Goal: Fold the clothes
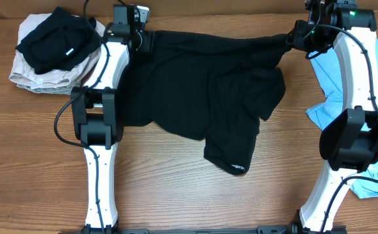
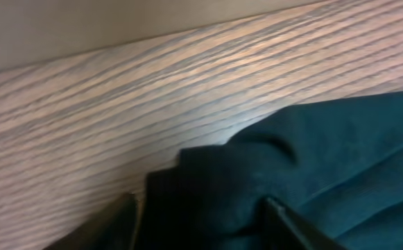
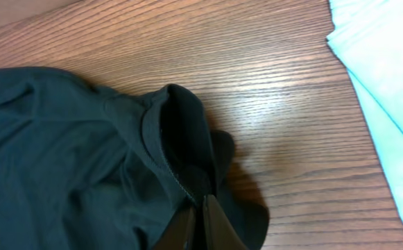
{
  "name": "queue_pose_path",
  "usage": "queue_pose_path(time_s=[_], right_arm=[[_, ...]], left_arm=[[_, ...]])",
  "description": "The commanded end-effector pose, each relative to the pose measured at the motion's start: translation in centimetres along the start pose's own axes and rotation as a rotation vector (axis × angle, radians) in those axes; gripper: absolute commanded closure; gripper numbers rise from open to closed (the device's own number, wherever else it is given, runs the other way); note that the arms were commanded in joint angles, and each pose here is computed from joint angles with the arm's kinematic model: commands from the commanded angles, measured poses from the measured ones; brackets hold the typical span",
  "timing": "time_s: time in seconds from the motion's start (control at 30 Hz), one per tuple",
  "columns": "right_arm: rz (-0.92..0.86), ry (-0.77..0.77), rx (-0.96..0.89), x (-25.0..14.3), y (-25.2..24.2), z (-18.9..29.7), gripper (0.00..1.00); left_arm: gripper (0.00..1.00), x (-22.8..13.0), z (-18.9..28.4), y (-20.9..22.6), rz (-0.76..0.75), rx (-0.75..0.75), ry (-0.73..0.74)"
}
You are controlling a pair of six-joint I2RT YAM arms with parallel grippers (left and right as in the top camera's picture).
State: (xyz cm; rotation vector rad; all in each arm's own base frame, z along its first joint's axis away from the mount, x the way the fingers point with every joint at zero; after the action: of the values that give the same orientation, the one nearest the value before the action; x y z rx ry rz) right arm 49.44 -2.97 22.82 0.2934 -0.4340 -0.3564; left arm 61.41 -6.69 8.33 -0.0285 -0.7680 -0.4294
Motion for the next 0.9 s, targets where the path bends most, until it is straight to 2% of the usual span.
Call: queue_pose_path(time_s=[0.0,0.2,0.3,0.47,0.6,0.73,0.87], right_arm=[[0.016,-0.066,-0.012,0.8,0.2,2.3,0.96],[0.015,-0.064,-0.013,0.7,0.2,2.3,0.96],[0.014,-0.060,-0.014,0.7,0.2,2.3,0.96],[0.014,-0.062,-0.013,0.7,0.2,2.3,0.96],[0.014,-0.061,-0.013,0.7,0.2,2.3,0.96],[0.014,-0.042,0.030,0.4,0.6,2.3,0.96],[0.013,-0.019,0.081,0.1,1.1,2.4,0.96]], left_arm=[[0.54,0.1,-1.0,-1.7,-0.031,-0.020,-0.006],[0.88,0.3,-1.0,-1.6,-0.026,-0.008,-0.016],[0.94,0.2,-1.0,-1.6,-0.025,-0.009,-0.011],[0.96,2.4,1.1,-0.7,0.001,0.037,-0.035],[0.96,5.9,5.5,1.2,0.068,0.126,-0.082],[0.96,8.8,10.4,2.6,0.075,0.152,-0.134],[0.96,9.4,13.1,2.9,0.080,0.152,-0.118]])
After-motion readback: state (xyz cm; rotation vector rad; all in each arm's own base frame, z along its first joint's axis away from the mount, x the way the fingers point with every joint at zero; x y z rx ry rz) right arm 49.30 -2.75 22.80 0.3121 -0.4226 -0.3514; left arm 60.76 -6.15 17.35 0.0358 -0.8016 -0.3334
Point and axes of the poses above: each gripper's point midway between its finger pads, its own z axis back along the fingers, its own y axis along the line the jaws close on, x = y × z, the point moved 7 cm from there along z, back along the fingers, and after that the axes turned 12 degrees about -z, right-handed, at the moved point
